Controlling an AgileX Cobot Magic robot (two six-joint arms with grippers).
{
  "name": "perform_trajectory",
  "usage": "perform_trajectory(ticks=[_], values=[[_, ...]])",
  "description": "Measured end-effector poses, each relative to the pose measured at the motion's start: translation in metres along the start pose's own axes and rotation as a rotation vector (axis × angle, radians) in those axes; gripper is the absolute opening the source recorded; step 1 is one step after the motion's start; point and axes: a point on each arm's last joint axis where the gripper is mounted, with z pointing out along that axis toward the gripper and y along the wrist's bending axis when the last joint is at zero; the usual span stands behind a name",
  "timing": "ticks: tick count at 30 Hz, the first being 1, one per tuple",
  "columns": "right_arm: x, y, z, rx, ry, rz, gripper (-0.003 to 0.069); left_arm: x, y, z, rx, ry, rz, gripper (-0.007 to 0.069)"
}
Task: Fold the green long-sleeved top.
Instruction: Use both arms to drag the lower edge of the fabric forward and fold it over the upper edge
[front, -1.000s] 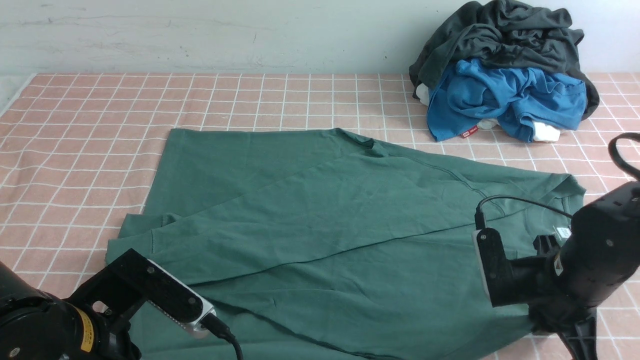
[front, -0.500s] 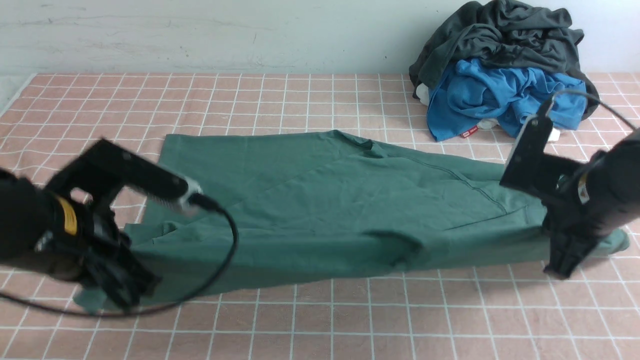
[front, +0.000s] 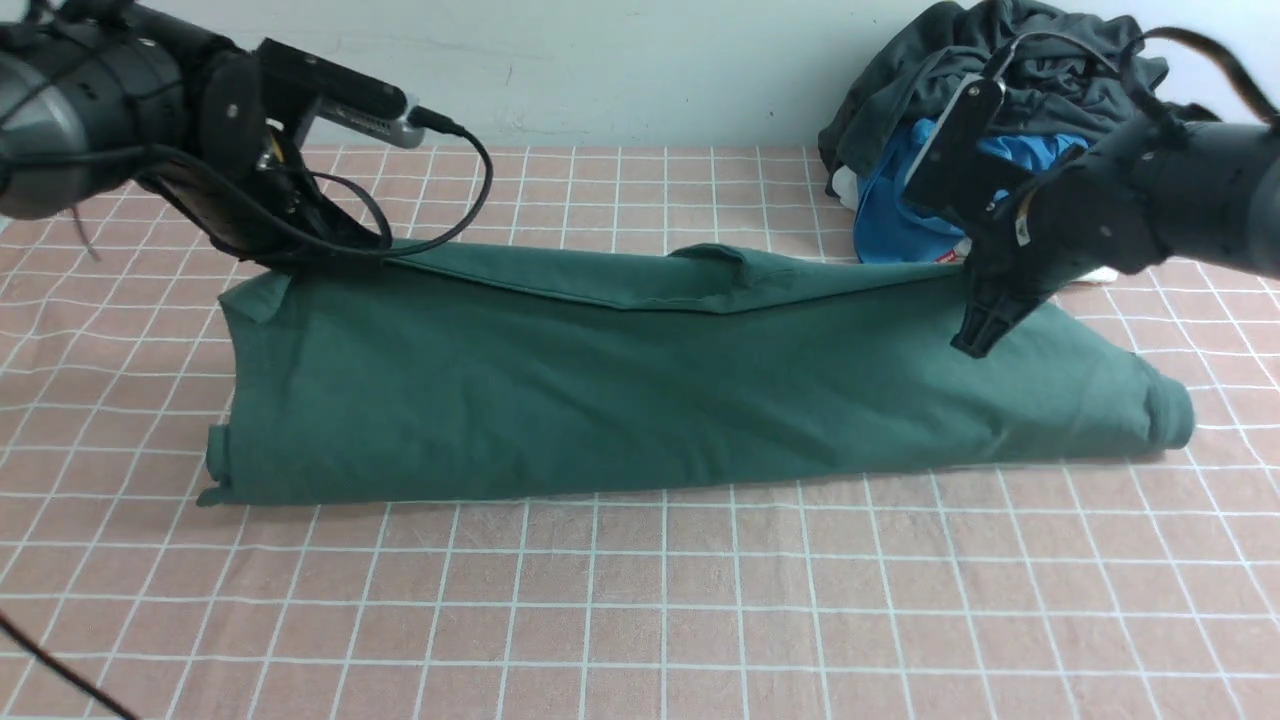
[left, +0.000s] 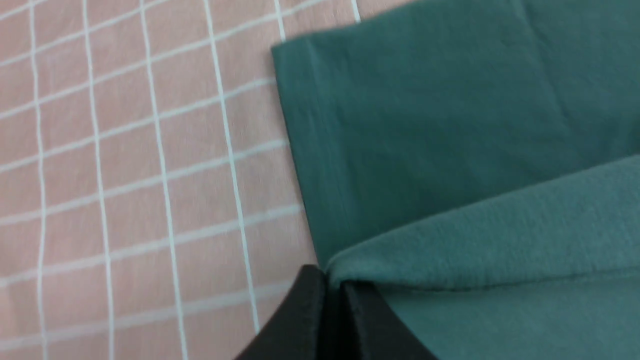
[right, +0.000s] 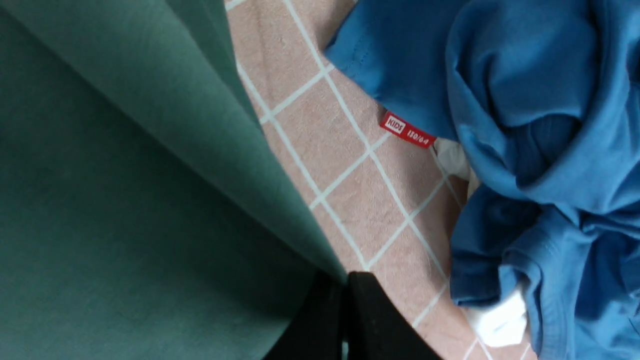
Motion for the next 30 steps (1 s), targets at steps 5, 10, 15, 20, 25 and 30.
perform_trajectory(ticks=[5,10,15,20,25,30], values=[[-0.002,0.001,0.04,-0.01,0.027,0.064,0.0015,-0.017,-0.006,0.065,-0.013,0.016,0.019,0.0119],[0.001,-0.012,0.051,0.014,0.043,0.215,0.0127,-0.028,-0.009,0.099,-0.032,-0.002,-0.019,0.0328],[-0.008,-0.031,0.035,0.055,0.067,0.394,0.0225,-0.042,-0.001,0.088,-0.069,-0.01,-0.094,0.0445],[-0.039,-0.023,0.006,-0.08,0.022,0.554,0.0174,-0.041,-0.015,0.071,0.023,0.104,-0.09,0.0396],[-0.074,0.045,0.024,-0.43,-0.091,0.381,0.0008,-0.034,-0.054,0.079,0.235,0.168,-0.012,0.0223],[-0.082,0.083,0.068,-0.478,-0.235,0.291,-0.0012,-0.03,-0.071,0.079,0.324,0.205,0.049,0.0069]])
